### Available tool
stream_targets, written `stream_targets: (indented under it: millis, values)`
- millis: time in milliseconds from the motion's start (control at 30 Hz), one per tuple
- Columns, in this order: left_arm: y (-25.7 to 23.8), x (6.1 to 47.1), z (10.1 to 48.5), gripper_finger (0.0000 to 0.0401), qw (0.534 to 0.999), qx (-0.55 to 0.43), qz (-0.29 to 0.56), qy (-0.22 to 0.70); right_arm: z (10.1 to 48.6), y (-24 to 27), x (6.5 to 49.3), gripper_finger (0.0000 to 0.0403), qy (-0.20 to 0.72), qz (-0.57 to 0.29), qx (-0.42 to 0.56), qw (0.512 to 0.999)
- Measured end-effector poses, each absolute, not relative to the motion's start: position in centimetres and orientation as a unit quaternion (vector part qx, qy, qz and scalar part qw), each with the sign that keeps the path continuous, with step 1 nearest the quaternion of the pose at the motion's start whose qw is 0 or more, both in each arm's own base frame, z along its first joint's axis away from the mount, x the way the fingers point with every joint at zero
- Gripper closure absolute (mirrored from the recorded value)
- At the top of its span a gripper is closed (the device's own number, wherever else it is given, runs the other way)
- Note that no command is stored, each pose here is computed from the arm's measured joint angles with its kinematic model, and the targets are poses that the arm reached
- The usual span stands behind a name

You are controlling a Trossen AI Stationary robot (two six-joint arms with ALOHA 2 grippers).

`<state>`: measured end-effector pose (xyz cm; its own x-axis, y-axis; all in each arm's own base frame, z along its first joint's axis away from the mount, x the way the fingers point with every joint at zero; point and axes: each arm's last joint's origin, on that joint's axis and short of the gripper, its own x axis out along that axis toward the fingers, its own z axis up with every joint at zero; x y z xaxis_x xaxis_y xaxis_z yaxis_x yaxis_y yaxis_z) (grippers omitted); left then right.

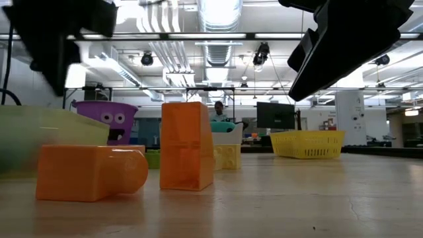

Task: Pick & Place Toys
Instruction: Put the green game piece into the light yellow bin

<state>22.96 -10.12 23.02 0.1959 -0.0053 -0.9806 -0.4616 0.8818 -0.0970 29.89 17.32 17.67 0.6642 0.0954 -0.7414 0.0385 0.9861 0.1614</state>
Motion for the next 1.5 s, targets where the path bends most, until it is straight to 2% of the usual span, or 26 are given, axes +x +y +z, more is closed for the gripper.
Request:
stream_targets:
  millis: [167,267,367,467,767,867,1133,1500]
  values:
    - [-10.8,25.0,25.2,0.0161,0.847,-0.029,0.079,0.525,17.7,17.3,29.9,0.0384,0.41,0.018,0.081,0.908]
    - [-10.7,27.0,25.6,0.0186,0.872,-0.038,0.09,0.48,17.7,17.3,29.9,0.0384,0.411,0.017,0.086,0.908]
    - [-9.1,28.7,25.4,0.021,0.858,-0.112,0.147,0.479,17.7,17.3,29.9,0.0384,0.411,0.016,0.088,0.907]
    - [-7.9,29.8,24.2,0.0224,0.84,-0.139,0.158,0.501,17.7,17.3,29.9,0.0384,0.412,0.01,0.101,0.906]
    - [-6.5,31.9,20.5,0.0225,0.815,-0.113,0.155,0.546,17.6,17.2,29.2,0.0384,0.433,-0.005,0.105,0.895]
    - [-6.4,32.5,19.7,0.0207,0.808,-0.127,0.136,0.559,17.6,17.2,29.2,0.0384,0.433,-0.007,0.104,0.896]
    - [-6.0,32.9,18.4,0.0123,0.79,-0.144,0.121,0.583,17.4,16.9,28.9,0.0384,0.447,-0.026,0.089,0.89]
    - [-5.8,33.4,17.5,0.0114,0.794,-0.126,0.144,0.577,17.3,16.9,28.8,0.0384,0.45,-0.026,0.087,0.888]
